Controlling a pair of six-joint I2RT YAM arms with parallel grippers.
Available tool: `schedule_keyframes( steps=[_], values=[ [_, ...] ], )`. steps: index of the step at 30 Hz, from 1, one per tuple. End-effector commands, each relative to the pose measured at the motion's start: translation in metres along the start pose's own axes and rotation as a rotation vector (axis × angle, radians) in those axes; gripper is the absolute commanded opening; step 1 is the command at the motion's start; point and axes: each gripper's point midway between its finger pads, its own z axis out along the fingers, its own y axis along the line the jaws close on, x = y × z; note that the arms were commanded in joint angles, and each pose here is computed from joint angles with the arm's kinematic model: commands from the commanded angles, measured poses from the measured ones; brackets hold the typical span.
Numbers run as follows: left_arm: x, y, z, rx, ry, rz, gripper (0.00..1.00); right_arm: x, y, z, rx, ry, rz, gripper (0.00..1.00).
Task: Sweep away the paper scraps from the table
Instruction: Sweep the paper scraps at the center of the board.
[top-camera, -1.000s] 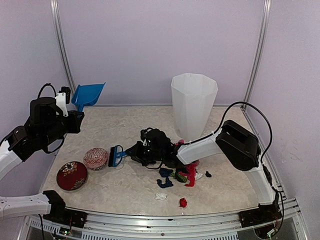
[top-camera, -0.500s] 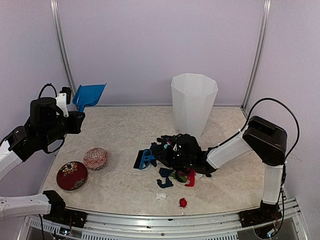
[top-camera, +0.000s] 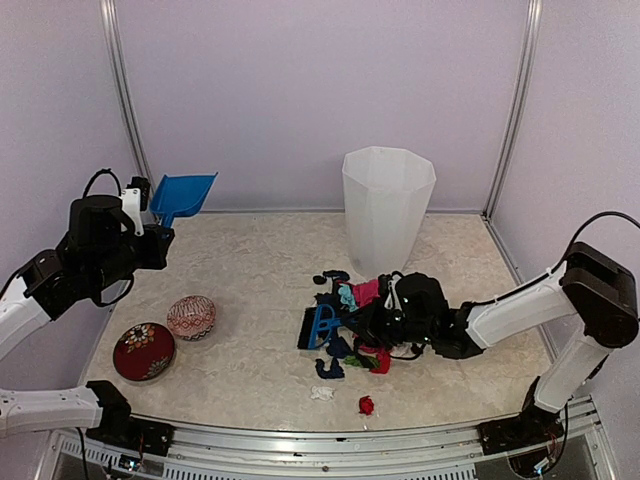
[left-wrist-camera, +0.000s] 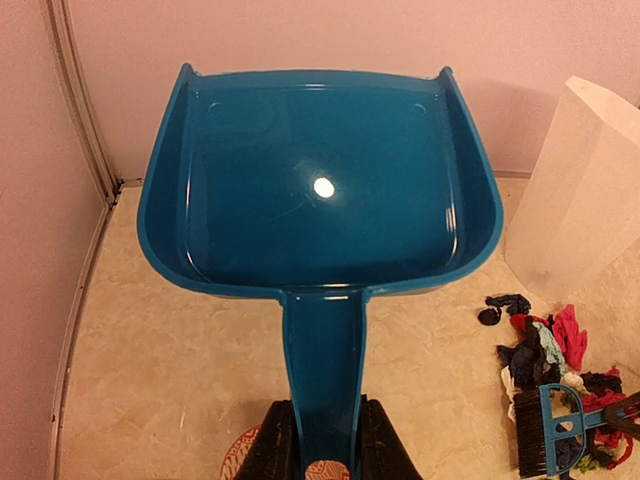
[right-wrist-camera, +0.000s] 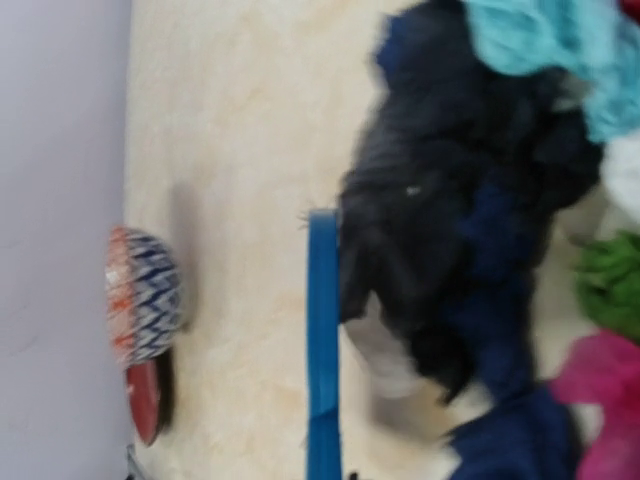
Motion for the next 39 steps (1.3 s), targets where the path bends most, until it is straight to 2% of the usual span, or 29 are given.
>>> schedule_keyframes(
  steps=[1,5,10,14,16,19,25,32,39],
  values=[
    [-0.001,0.002,0.004,-0.020,-0.009,0.012,0.00,-0.006,0.028,-0.024,-0.028,-0.003,-0.113,0.00],
    [0.000,0.003,0.006,-0.027,-0.002,0.016,0.00,-0.027,0.053,-0.047,-0.012,-0.080,-0.236,0.00],
    [0.001,0.003,0.007,-0.025,0.002,0.014,0.00,-0.069,0.072,-0.066,0.083,-0.241,-0.489,0.00],
    [0.004,0.001,0.010,-0.015,0.016,0.022,0.00,-0.097,0.095,-0.065,0.133,-0.321,-0.835,0.00],
    [0.006,-0.001,0.012,-0.008,0.025,0.025,0.00,-0.106,0.102,-0.056,0.181,-0.321,-1.097,0.00],
    [0.011,-0.006,0.016,0.006,0.052,0.025,0.00,-0.119,0.100,-0.036,0.276,-0.331,-1.359,0.00],
    [0.020,-0.021,0.015,0.020,0.097,0.011,0.00,-0.121,0.104,-0.004,0.280,-0.342,-1.761,0.00],
    [0.057,-0.042,0.006,0.064,0.234,0.006,0.00,-0.143,0.080,0.033,0.433,-0.282,-1.988,0.00],
    [0.092,-0.074,-0.011,0.188,0.343,-0.057,0.00,-0.131,0.063,0.061,0.376,-0.154,-2.045,0.00]
  ],
)
